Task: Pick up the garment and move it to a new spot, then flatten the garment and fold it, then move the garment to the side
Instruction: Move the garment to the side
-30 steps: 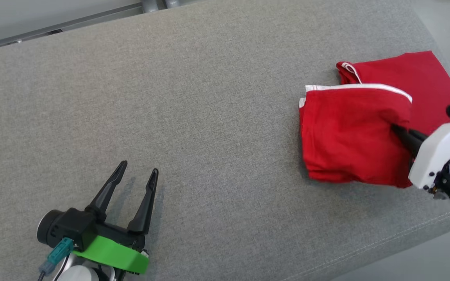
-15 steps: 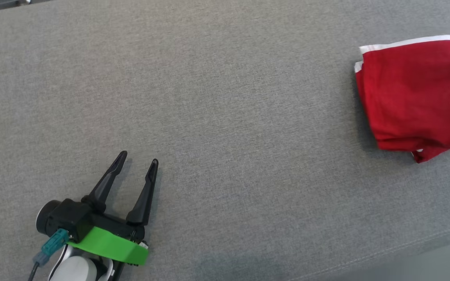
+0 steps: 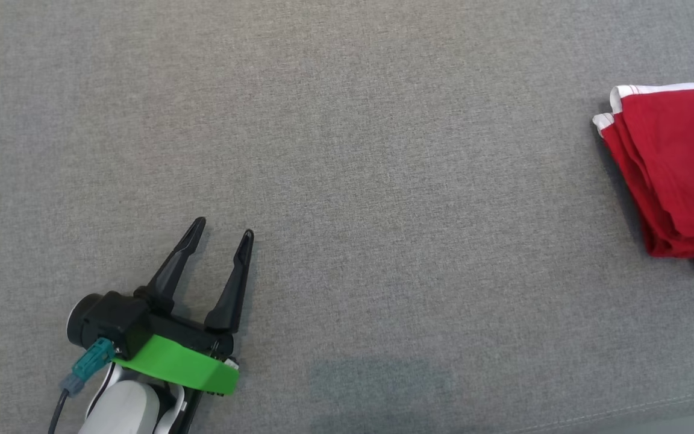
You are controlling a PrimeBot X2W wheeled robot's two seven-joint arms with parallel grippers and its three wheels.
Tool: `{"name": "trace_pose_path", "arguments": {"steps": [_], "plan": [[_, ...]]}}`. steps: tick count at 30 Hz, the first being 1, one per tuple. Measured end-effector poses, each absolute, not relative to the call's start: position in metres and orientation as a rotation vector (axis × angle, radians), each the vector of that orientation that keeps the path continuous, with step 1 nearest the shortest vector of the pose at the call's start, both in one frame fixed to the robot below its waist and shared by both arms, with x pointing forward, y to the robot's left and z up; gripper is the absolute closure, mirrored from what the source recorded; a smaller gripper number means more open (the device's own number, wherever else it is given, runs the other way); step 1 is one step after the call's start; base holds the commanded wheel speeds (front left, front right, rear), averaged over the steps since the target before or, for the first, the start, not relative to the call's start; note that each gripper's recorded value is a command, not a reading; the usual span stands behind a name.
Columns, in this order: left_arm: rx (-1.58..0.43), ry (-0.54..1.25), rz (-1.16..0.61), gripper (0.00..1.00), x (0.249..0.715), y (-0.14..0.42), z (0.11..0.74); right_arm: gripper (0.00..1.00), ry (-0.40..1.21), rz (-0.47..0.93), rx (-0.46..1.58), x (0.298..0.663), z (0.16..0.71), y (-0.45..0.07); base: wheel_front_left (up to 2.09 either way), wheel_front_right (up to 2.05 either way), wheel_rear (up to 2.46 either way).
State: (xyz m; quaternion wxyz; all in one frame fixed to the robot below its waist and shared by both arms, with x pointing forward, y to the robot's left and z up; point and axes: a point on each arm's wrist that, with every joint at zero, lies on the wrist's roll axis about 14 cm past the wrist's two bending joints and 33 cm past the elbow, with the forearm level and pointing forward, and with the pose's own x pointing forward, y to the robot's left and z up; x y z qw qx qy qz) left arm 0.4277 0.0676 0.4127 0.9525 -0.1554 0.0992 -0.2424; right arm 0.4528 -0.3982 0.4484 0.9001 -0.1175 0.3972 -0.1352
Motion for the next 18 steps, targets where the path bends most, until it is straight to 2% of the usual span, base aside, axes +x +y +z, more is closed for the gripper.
{"name": "trace_pose_path", "arguments": {"steps": [3, 4, 8, 12, 18], "plan": [[-0.313, 0.181, -0.473, 0.00, 0.428, 0.072, 0.420, 0.00, 0.659, -0.260, -0.273, 0.470, 0.470, -0.392, 0.00, 0.00, 0.00], [-0.313, 0.181, -0.473, 0.00, 0.428, 0.072, 0.420, 0.00, 0.659, -0.260, -0.273, 0.470, 0.470, -0.392, 0.00, 0.00, 0.00], [-0.307, 0.161, -0.450, 0.00, 0.422, 0.077, 0.429, 0.00, 0.354, -0.183, -0.248, 0.492, 0.516, -0.359, 0.00, 0.00, 0.00], [-0.287, 0.144, -0.414, 0.00, 0.414, 0.088, 0.437, 0.00, 0.114, -0.117, -0.177, 0.492, 0.553, -0.322, 0.00, 0.00, 0.00], [-0.240, 0.112, -0.353, 0.00, 0.397, 0.111, 0.451, 0.00, 0.023, -0.055, -0.113, 0.458, 0.553, -0.288, 0.00, 0.00, 0.00]]}}
